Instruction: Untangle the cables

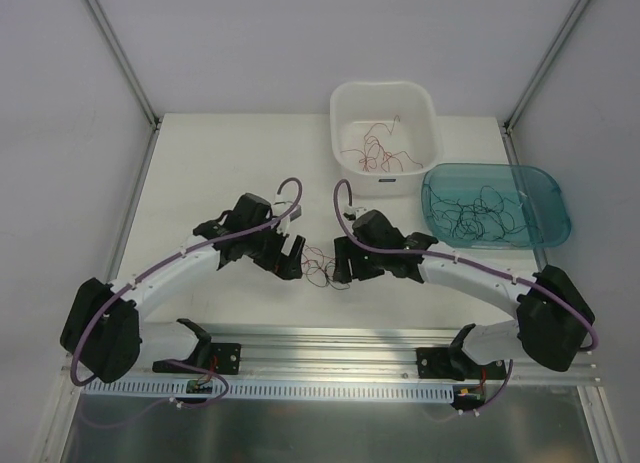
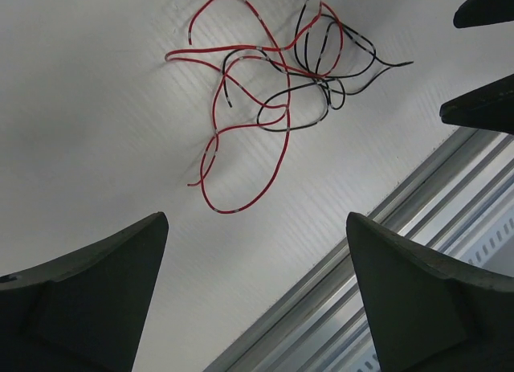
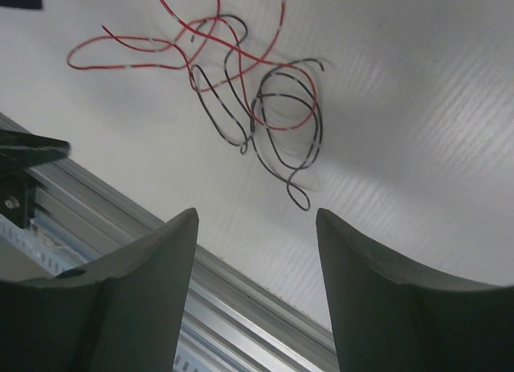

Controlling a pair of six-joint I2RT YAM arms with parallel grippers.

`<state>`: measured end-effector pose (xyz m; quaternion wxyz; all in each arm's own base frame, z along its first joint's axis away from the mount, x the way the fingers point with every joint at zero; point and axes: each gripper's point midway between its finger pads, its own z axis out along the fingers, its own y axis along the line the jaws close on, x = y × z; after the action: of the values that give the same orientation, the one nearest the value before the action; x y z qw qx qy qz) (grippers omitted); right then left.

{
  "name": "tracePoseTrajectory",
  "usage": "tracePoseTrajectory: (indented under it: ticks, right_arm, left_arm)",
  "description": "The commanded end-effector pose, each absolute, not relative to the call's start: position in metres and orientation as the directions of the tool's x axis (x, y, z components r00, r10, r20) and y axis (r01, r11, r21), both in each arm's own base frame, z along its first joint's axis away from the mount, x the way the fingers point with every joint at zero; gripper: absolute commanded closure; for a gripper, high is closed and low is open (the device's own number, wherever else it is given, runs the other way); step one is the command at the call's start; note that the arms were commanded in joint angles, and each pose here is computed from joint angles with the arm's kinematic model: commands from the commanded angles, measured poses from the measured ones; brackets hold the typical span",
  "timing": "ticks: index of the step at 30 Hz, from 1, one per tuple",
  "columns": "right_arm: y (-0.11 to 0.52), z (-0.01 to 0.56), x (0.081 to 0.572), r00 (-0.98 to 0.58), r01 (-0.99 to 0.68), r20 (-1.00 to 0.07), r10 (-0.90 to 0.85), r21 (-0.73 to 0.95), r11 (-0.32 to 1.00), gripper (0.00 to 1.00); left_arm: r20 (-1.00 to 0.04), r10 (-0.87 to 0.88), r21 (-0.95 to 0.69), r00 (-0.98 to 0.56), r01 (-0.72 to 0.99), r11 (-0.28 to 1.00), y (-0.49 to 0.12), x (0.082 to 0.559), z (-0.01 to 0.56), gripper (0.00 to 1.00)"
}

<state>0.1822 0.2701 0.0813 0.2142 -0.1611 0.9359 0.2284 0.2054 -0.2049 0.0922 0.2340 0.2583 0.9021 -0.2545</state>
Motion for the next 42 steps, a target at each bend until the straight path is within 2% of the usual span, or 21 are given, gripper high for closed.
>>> tracePoseTrajectory:
  ticks: [1,4,5,10,11,14,17,19,20,21,22,23,28,33,34,35,39,42]
  right_arm:
    - [0.302,0.104,0.2,-0.832,-0.364,-0.551,-0.059,0.463,0.808,0.37]
    - [0.317,0.102,0.199,-0.828,-0.391,-0.557,-0.061,0.497,0.775,0.4]
    - [0.323,0.104,0.199,-0.823,-0.41,-0.564,-0.063,0.514,0.754,0.42]
    - [0.334,0.084,0.201,-0.836,-0.409,-0.542,-0.082,0.517,0.752,0.45]
    - [0.335,0.081,0.202,-0.836,-0.405,-0.544,-0.078,0.514,0.757,0.46]
    - [0.334,0.069,0.204,-0.841,-0.397,-0.534,-0.088,0.498,0.771,0.48]
    - [0.334,0.058,0.205,-0.847,-0.388,-0.522,-0.096,0.485,0.784,0.49]
    - [0.334,0.052,0.206,-0.851,-0.381,-0.516,-0.098,0.478,0.791,0.5]
    - [0.333,0.051,0.207,-0.849,-0.379,-0.519,-0.097,0.471,0.796,0.51]
    - [0.332,0.049,0.208,-0.849,-0.376,-0.519,-0.097,0.466,0.801,0.51]
    - [0.331,0.046,0.208,-0.851,-0.375,-0.516,-0.101,0.461,0.804,0.52]
    - [0.33,0.044,0.208,-0.851,-0.374,-0.515,-0.103,0.457,0.807,0.53]
    - [0.323,0.036,0.208,-0.853,-0.364,-0.51,-0.114,0.423,0.83,0.6]
    - [0.32,0.039,0.209,-0.847,-0.367,-0.518,-0.118,0.41,0.835,0.85]
    - [0.317,0.038,0.208,-0.85,-0.365,-0.512,-0.125,0.399,0.841,0.95]
    - [0.314,0.041,0.21,-0.844,-0.367,-0.521,-0.128,0.387,0.846,0.99]
    - [0.296,0.063,0.212,-0.809,-0.392,-0.564,-0.164,0.31,0.866,0.99]
    - [0.27,0.084,0.213,-0.778,-0.41,-0.59,-0.214,0.221,0.885,0.99]
  left_arm:
    - [-0.553,0.364,-0.378,-0.75,0.615,0.692,-0.22,0.206,0.094,0.07]
    - [-0.53,0.36,-0.392,-0.768,0.598,0.699,-0.222,0.207,0.089,0.19]
    - [-0.525,0.36,-0.394,-0.771,0.595,0.701,-0.222,0.206,0.087,0.26]
    - [-0.491,0.36,-0.422,-0.793,0.579,0.698,-0.226,0.203,0.08,0.43]
    - [-0.489,0.365,-0.424,-0.792,0.582,0.694,-0.228,0.203,0.08,0.49]
    - [-0.48,0.367,-0.426,-0.797,0.577,0.697,-0.227,0.202,0.077,0.54]
    - [-0.481,0.368,-0.427,-0.796,0.579,0.695,-0.228,0.202,0.077,0.65]
    - [-0.472,0.369,-0.431,-0.801,0.575,0.696,-0.229,0.202,0.075,0.78]
    - [-0.467,0.368,-0.436,-0.804,0.572,0.695,-0.229,0.201,0.074,0.87]
    - [-0.464,0.37,-0.436,-0.804,0.572,0.695,-0.23,0.201,0.073,0.87]
    - [-0.461,0.371,-0.437,-0.806,0.571,0.695,-0.229,0.2,0.072,0.94]
    - [-0.461,0.369,-0.436,-0.807,0.568,0.698,-0.229,0.201,0.072,0.97]
    - [-0.467,0.367,-0.422,-0.804,0.568,0.707,-0.227,0.203,0.072,1.0]
    - [-0.467,0.363,-0.419,-0.806,0.563,0.713,-0.226,0.204,0.072,1.0]
    - [-0.471,0.36,-0.407,-0.806,0.56,0.721,-0.225,0.206,0.072,1.0]
    - [-0.469,0.36,-0.403,-0.807,0.558,0.726,-0.224,0.206,0.071,1.0]
    - [-0.472,0.328,-0.323,-0.818,0.507,0.799,-0.207,0.216,0.069,1.0]
    - [-0.45,0.249,-0.239,-0.857,0.385,0.892,-0.176,0.233,0.064,1.0]
